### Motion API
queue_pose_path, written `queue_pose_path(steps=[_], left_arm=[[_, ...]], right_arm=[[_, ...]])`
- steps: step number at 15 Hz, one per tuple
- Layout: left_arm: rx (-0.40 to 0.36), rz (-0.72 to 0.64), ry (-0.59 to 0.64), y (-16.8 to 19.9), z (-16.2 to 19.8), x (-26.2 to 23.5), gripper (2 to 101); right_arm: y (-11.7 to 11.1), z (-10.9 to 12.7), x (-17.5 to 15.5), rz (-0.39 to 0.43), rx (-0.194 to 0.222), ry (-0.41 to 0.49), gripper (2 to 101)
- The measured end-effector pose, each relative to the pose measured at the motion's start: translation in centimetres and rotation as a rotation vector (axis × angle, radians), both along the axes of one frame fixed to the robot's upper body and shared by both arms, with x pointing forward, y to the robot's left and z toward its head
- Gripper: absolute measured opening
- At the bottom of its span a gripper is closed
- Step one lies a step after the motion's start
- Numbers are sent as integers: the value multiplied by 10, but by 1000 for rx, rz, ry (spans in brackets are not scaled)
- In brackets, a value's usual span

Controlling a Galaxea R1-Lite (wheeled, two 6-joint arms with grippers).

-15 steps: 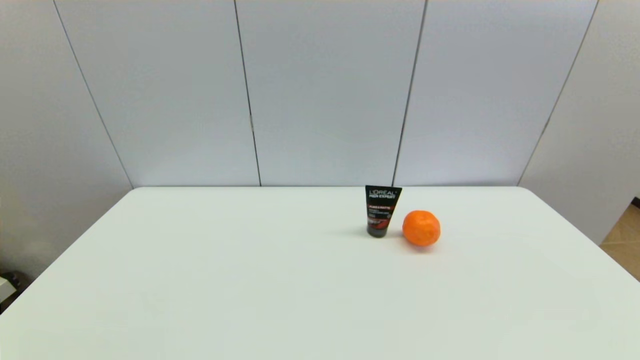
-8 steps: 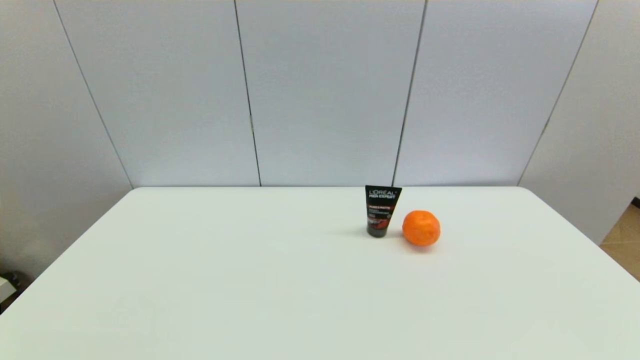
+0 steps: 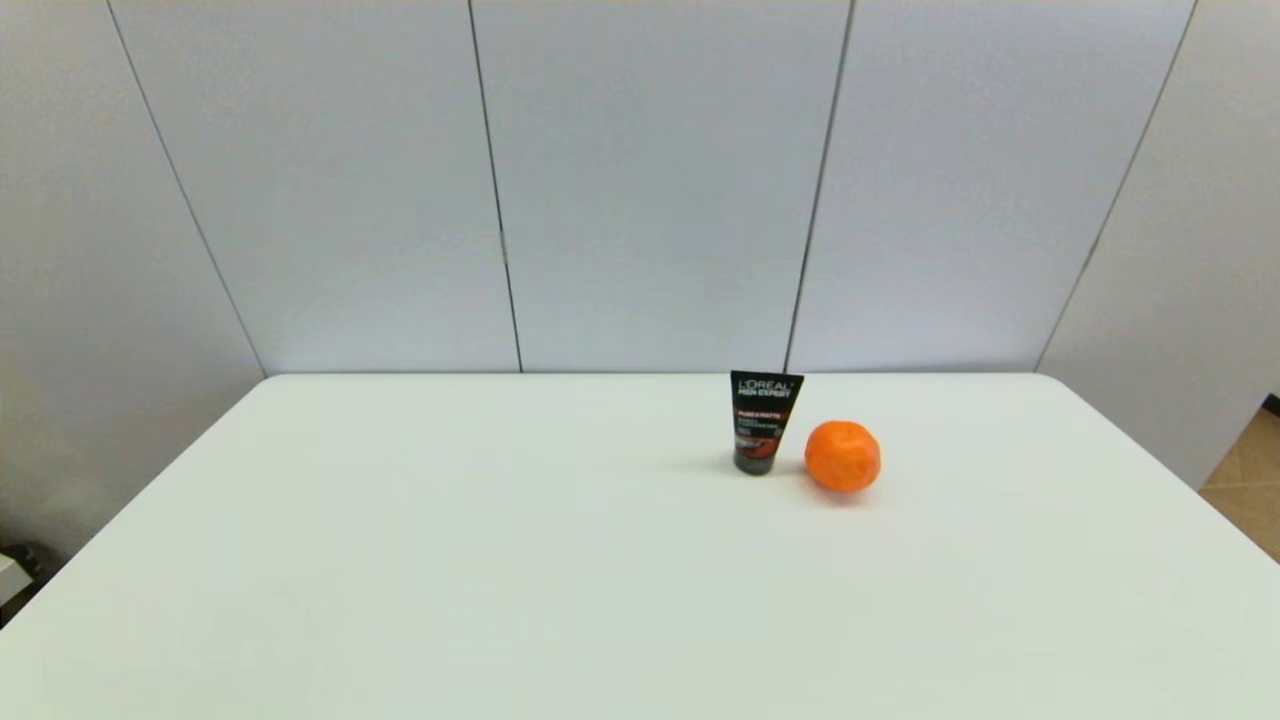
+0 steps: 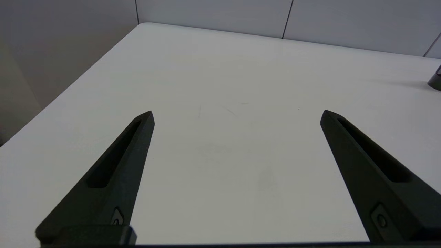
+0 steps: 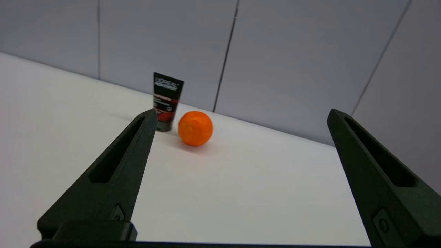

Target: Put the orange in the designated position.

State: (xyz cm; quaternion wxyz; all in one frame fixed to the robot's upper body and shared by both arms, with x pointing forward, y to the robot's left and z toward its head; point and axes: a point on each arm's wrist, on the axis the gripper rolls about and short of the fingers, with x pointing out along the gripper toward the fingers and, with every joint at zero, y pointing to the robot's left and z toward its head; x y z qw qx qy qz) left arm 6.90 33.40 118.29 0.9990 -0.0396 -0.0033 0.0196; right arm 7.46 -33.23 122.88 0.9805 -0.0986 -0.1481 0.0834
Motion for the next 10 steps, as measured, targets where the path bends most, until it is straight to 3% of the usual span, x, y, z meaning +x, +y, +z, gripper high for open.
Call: queue_pose_path(steps=[7,10], left_arm=[[0,0,0,0,0,0,979],[0,1,0,0,0,0,979]], right_arm=[[-3,-17,-8,-117,36,21,974],[-4,-24,-8,-155,46,75,974]])
